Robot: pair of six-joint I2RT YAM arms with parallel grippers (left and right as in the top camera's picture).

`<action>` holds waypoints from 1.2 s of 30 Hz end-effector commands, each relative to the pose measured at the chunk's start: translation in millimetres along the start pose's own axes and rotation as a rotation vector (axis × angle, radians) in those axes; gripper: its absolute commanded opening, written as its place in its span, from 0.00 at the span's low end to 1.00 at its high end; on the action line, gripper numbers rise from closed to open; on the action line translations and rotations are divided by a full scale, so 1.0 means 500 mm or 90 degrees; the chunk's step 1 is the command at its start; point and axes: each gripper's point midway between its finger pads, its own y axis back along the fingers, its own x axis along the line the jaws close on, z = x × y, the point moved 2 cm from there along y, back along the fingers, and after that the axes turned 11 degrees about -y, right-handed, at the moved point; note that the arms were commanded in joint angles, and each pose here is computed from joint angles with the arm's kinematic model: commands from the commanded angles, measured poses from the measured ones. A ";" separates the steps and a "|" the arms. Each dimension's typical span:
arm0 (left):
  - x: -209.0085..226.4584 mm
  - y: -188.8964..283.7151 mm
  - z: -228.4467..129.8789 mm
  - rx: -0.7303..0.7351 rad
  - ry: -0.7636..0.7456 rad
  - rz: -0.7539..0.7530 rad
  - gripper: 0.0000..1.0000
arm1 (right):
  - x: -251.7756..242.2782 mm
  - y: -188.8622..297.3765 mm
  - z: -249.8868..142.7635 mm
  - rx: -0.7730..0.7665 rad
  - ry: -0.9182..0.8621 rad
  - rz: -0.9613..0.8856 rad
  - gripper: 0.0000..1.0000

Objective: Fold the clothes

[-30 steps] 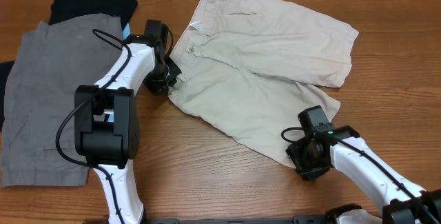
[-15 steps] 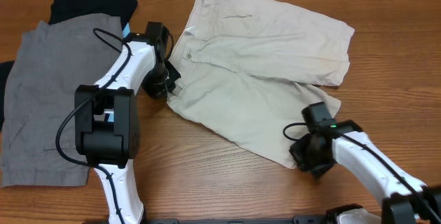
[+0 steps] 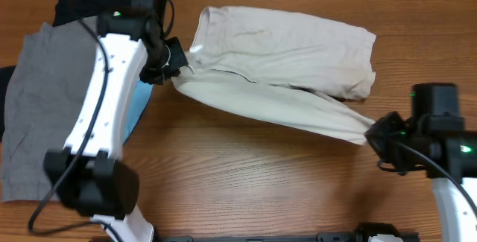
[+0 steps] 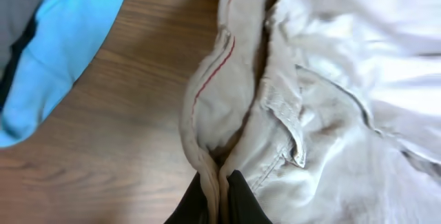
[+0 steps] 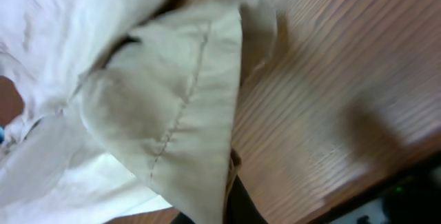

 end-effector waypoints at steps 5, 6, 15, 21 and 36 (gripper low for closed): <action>0.042 0.146 -0.041 -0.082 -0.021 0.034 0.04 | -0.008 0.109 0.033 -0.081 0.064 0.005 0.04; 0.044 0.154 -0.051 -0.081 -0.019 0.036 0.04 | -0.010 0.114 0.029 -0.078 0.066 0.003 0.04; 0.071 0.142 -0.066 -0.061 0.002 0.085 0.04 | 0.011 0.070 0.054 -0.049 0.080 -0.038 0.04; 0.067 0.088 -0.002 -0.103 0.017 0.094 0.04 | 0.053 -0.014 0.103 -0.022 0.087 -0.079 0.04; 0.012 -0.147 0.202 -0.202 0.016 0.068 0.04 | 0.162 -0.312 0.235 0.001 0.103 -0.096 0.04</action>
